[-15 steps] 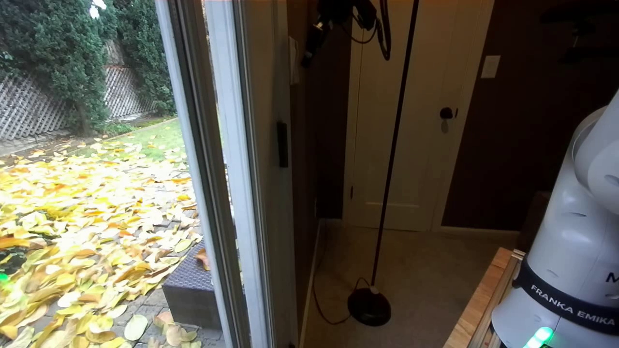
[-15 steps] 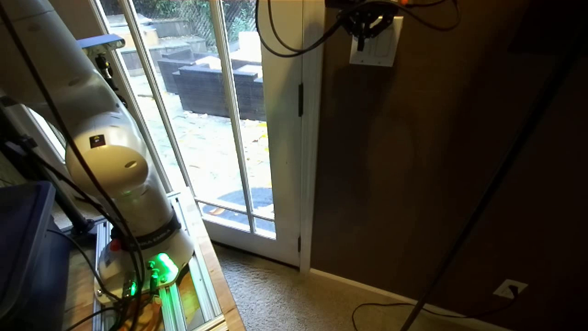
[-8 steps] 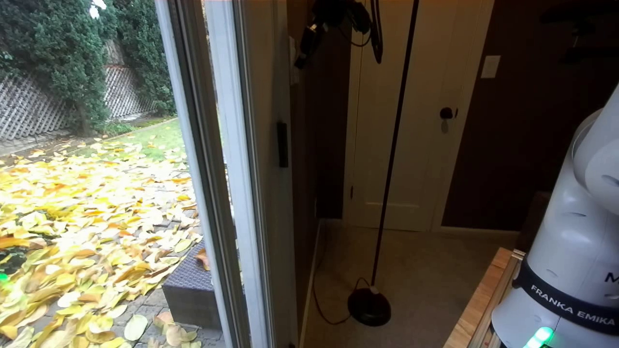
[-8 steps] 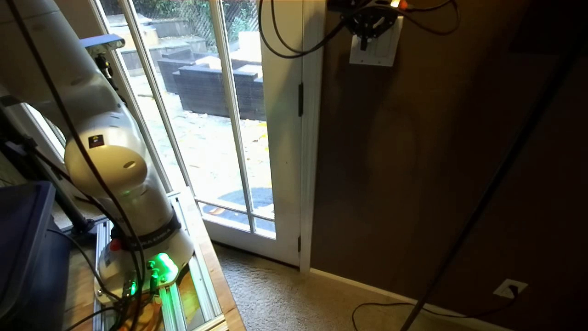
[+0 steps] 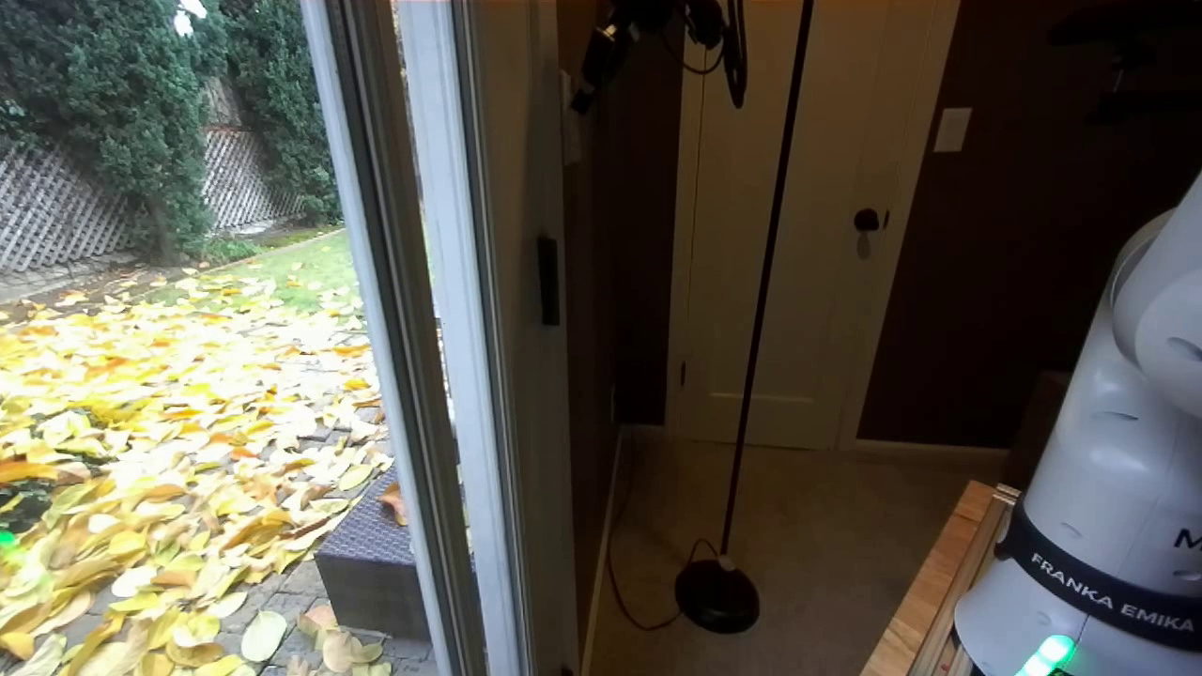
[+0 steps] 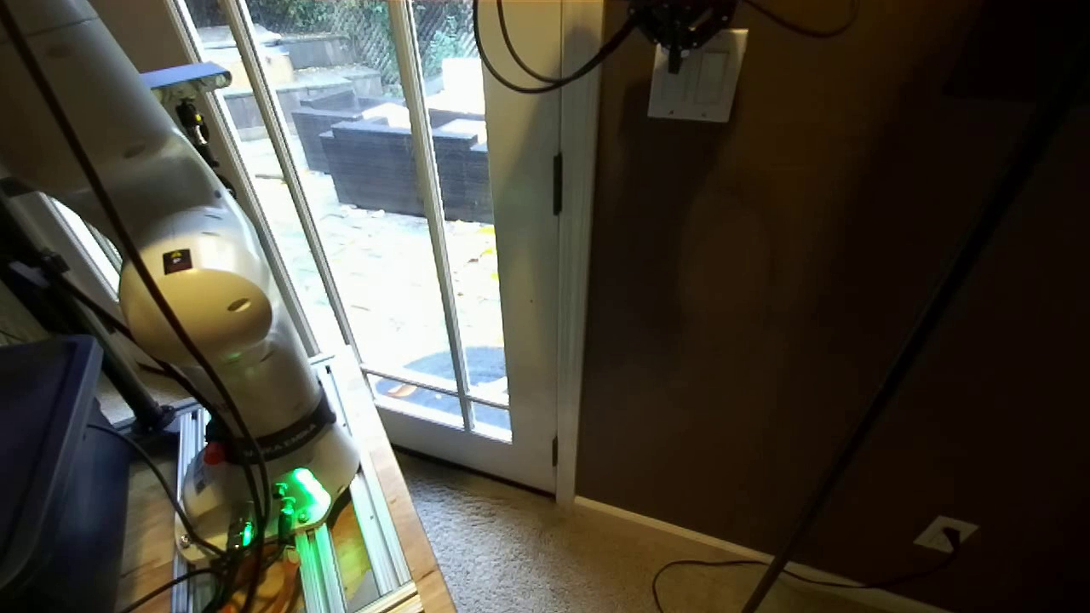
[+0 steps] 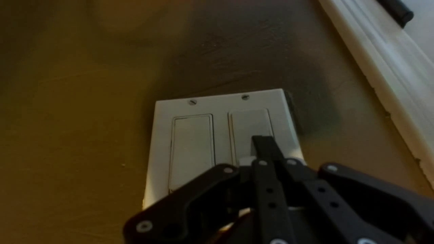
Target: Turn off the light switch on the left.
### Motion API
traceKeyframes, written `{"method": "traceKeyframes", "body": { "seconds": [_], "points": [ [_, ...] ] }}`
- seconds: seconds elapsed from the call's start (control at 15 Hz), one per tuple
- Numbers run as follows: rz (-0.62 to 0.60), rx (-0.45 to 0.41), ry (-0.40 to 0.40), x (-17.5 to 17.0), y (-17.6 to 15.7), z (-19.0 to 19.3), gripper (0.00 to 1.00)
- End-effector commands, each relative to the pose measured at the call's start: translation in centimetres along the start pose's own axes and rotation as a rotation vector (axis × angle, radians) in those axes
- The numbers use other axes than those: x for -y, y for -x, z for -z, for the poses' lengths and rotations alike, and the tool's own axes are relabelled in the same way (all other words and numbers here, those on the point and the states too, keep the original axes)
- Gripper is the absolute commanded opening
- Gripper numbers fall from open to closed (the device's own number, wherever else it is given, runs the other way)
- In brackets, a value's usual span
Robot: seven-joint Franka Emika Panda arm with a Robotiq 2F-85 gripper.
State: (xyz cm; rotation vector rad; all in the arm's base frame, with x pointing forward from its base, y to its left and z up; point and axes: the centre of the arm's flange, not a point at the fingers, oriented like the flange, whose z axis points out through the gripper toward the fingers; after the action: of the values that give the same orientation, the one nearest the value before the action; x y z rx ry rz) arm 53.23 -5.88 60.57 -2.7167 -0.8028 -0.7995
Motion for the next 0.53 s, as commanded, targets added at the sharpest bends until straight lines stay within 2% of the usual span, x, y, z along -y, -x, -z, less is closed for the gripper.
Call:
{"method": "traceKeyframes", "body": {
  "seconds": [0.0, 0.13, 0.2, 0.47],
  "points": [
    [-0.011, -0.030, -0.001, 0.1, -1.1, -1.3, 0.00],
    [-0.013, -0.047, 0.021, -0.2, -1.6, -2.0, 0.00],
    [-0.017, -0.029, 0.024, -0.1, -1.7, -2.2, 0.00],
    [-0.136, 0.125, 0.134, 0.5, -0.5, -0.6, 0.00]
  ]
}}
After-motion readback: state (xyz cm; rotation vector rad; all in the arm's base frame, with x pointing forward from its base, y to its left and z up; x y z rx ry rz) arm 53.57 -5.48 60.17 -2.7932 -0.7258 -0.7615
